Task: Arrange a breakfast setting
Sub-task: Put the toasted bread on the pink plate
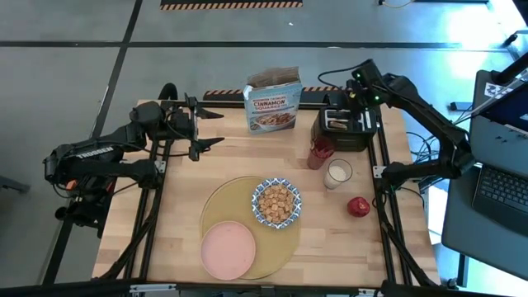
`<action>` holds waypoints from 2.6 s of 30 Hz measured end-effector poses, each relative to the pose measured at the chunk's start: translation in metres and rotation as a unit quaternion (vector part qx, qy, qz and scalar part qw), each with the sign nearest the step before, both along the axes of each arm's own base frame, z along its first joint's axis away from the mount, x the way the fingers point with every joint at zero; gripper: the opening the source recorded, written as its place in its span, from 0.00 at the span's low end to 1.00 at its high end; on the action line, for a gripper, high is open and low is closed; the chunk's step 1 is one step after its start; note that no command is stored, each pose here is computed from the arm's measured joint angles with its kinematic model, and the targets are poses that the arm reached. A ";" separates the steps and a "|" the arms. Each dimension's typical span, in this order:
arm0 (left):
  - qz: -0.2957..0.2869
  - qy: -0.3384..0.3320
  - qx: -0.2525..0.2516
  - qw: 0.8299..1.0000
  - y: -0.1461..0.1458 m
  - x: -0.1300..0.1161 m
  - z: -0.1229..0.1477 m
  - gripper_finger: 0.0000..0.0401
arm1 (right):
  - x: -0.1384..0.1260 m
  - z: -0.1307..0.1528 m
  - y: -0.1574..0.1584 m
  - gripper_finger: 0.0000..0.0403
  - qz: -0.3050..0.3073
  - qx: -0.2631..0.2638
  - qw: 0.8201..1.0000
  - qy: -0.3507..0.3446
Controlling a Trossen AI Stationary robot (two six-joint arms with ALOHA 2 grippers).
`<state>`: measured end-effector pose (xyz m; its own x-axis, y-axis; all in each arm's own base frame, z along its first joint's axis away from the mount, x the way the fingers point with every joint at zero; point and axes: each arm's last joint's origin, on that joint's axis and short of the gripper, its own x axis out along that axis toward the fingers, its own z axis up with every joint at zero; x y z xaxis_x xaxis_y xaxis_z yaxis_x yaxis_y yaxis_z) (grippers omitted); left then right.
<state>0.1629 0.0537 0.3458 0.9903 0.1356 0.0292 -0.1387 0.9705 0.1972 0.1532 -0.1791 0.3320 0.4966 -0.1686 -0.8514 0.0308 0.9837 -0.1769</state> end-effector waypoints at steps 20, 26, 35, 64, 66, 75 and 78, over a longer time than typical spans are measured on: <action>0.000 0.000 -0.002 1.000 0.000 0.000 0.000 0.78 | 0.001 -0.009 -0.003 0.25 -0.009 0.021 0.999 0.041; 0.000 0.000 -0.002 1.000 0.000 0.000 0.000 0.78 | 0.007 -0.023 -0.011 0.23 -0.009 0.051 0.996 0.066; 0.000 0.001 -0.003 1.000 0.000 0.000 0.000 0.78 | 0.013 -0.033 -0.018 0.23 -0.008 0.069 0.995 0.078; 0.001 0.004 -0.004 1.000 0.000 0.000 -0.001 0.78 | 0.010 -0.018 -0.010 0.23 0.016 0.107 0.992 0.064; 0.001 0.004 -0.004 1.000 0.000 0.000 -0.001 0.78 | 0.010 -0.018 -0.010 0.23 0.015 0.106 0.992 0.065; 0.001 0.004 -0.004 1.000 0.000 0.000 -0.001 0.78 | 0.011 -0.020 -0.011 0.23 0.017 0.107 0.992 0.068; 0.001 0.004 -0.004 1.000 0.000 0.000 -0.001 0.78 | 0.013 -0.024 -0.014 0.23 0.017 0.113 0.991 0.077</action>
